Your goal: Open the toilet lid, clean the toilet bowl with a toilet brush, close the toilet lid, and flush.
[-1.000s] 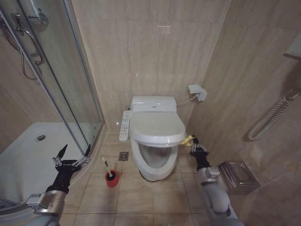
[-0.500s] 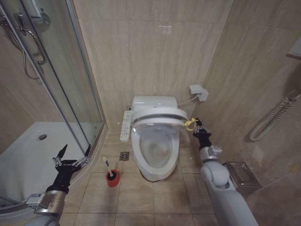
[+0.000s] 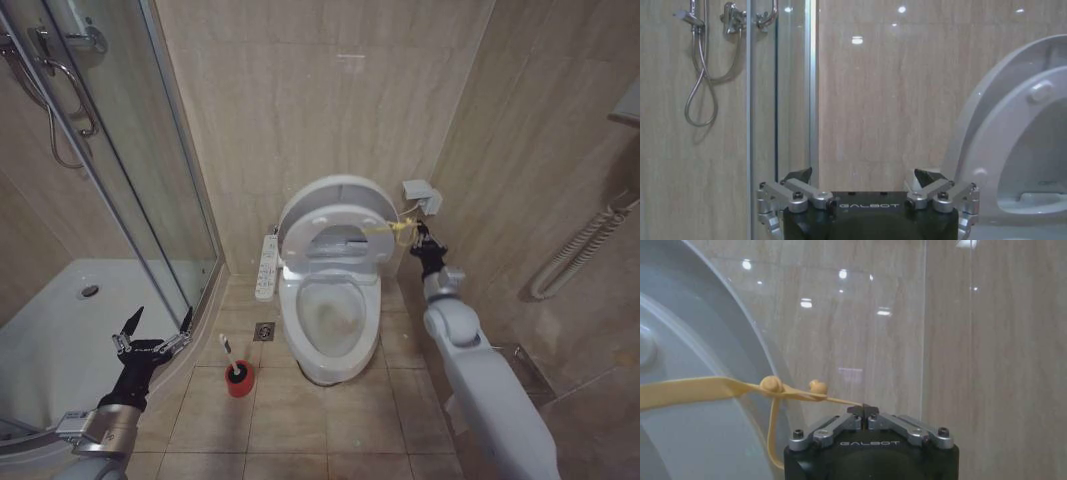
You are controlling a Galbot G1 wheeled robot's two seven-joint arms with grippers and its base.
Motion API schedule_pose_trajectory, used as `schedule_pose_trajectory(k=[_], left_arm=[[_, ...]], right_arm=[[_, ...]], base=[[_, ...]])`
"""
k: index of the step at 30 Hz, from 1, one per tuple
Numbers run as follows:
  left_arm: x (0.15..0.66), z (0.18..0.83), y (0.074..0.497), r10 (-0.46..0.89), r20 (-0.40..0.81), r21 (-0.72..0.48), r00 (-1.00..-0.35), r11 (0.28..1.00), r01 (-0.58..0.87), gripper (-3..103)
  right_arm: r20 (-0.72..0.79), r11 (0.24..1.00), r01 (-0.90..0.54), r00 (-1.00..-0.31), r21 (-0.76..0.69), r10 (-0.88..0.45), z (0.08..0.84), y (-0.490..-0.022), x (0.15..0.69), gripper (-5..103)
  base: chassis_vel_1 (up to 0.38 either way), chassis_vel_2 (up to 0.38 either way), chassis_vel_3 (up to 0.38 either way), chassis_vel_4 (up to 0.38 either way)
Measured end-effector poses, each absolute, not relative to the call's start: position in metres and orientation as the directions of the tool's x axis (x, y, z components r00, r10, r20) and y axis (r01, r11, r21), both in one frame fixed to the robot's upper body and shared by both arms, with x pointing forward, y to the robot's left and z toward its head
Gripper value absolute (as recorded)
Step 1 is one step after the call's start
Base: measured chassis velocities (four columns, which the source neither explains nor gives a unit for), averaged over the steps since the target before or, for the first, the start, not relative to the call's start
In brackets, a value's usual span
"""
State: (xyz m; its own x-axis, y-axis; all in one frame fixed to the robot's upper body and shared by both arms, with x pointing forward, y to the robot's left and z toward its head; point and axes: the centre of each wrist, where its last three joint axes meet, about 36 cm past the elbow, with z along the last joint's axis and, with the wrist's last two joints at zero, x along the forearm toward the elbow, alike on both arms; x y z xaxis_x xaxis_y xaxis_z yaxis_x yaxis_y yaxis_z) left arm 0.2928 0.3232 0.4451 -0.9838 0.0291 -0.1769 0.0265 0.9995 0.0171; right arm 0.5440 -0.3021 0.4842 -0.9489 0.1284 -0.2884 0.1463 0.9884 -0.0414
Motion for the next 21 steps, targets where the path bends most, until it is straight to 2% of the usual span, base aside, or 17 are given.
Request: schedule_pose_trajectory(k=[21], left_arm=[[0.293, 0.445, 0.323, 0.029, -0.177, 0.017, -0.984, 1.000, 0.027, 100]], right_arm=[[-0.274, 0.993, 0.118, -0.956, -0.026, 0.106, 0.511, -0.269, 0.625, 2]], base=[[0.000, 0.000, 0.000, 0.000]])
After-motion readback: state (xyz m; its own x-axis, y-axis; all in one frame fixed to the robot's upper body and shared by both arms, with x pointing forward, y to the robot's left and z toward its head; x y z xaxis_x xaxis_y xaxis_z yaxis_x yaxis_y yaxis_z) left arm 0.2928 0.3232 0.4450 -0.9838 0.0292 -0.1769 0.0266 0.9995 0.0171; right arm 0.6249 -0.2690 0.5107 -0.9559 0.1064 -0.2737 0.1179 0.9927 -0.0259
